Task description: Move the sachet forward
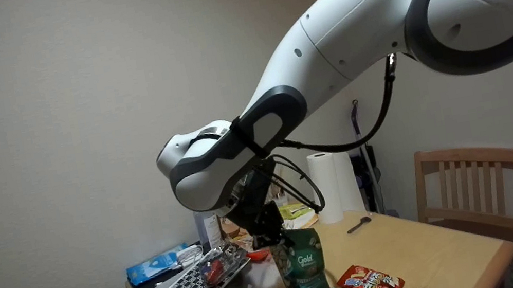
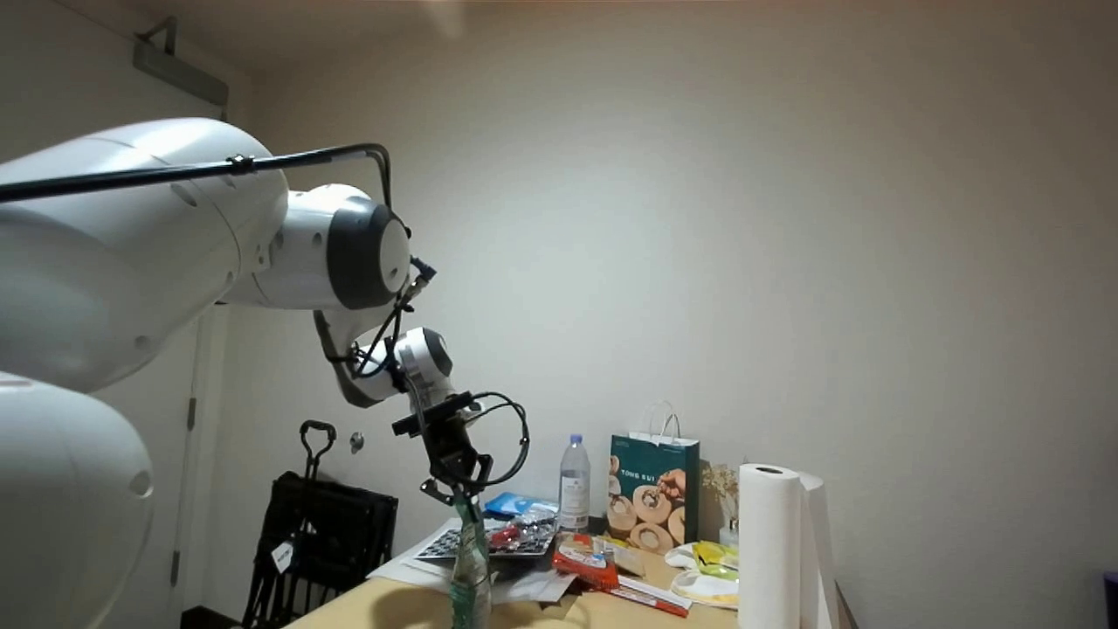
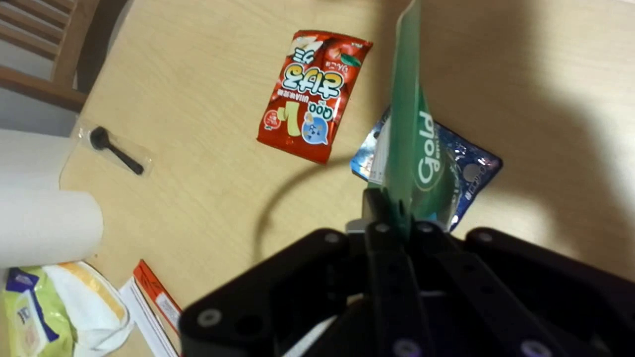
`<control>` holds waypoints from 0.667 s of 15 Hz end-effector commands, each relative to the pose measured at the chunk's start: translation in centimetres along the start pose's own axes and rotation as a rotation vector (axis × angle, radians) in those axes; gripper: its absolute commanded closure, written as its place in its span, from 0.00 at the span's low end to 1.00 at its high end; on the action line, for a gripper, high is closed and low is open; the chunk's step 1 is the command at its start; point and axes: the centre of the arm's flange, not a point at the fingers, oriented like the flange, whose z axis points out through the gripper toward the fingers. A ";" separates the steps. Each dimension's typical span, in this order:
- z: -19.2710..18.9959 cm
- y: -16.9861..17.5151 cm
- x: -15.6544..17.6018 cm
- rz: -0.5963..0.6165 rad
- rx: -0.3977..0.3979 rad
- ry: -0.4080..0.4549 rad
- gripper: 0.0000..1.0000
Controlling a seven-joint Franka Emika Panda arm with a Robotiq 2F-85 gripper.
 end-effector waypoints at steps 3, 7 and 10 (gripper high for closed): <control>-2.2 -3.4 3.4 -0.155 -0.087 0.038 1.00; -2.7 -5.4 5.2 -0.230 -0.105 0.069 1.00; -2.7 -6.7 5.8 -0.255 -0.128 0.060 1.00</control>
